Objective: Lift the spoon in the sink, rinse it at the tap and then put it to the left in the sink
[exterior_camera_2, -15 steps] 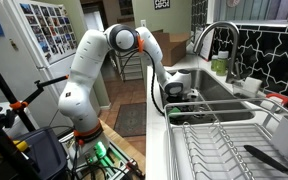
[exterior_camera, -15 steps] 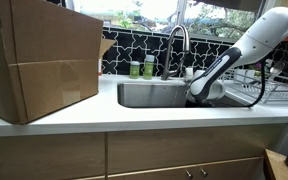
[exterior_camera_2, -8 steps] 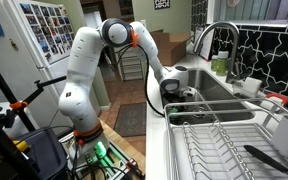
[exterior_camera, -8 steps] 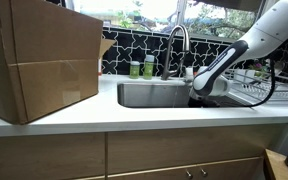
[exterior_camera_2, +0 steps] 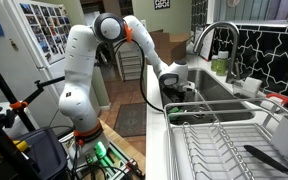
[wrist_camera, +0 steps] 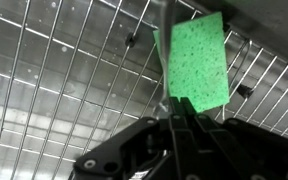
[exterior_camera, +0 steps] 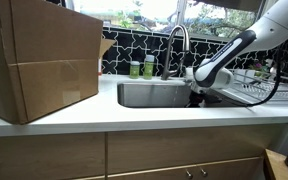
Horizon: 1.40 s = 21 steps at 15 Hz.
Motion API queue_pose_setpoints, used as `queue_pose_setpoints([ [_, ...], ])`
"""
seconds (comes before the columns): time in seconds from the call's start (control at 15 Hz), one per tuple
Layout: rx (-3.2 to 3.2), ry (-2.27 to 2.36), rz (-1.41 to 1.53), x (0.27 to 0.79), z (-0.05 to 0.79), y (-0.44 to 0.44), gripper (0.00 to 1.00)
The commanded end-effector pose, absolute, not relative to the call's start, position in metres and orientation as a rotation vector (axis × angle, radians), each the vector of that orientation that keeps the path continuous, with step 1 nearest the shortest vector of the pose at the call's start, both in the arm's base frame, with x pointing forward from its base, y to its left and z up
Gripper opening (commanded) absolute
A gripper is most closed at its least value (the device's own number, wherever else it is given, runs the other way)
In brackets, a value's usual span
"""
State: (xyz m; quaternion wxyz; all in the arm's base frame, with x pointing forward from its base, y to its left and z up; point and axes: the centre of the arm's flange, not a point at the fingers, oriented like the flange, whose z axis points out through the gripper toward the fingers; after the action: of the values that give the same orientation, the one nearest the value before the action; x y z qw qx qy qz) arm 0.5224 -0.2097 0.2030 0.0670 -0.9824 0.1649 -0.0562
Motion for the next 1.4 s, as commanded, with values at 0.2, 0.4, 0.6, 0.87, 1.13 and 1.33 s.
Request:
queue_pose_setpoints([
  [0.2, -2.960, 0.498, -0.161, 0.520, 0.201, -0.209, 0.07],
  [0.4, -2.990, 0.466, -0.170, 0.520, 0.202, -0.214, 0.40],
  [0.6, -3.037, 0.410, -0.122, 0.520, 0.194, -0.219, 0.62],
  [0.87, -3.074, 0.350, -0.067, 0.521, 0.181, -0.223, 0.92],
  [1.13, -3.073, 0.320, -0.046, 0.524, 0.169, -0.226, 1.00],
  [1.33, -3.063, 0.319, -0.037, 0.523, 0.161, -0.232, 0.81],
])
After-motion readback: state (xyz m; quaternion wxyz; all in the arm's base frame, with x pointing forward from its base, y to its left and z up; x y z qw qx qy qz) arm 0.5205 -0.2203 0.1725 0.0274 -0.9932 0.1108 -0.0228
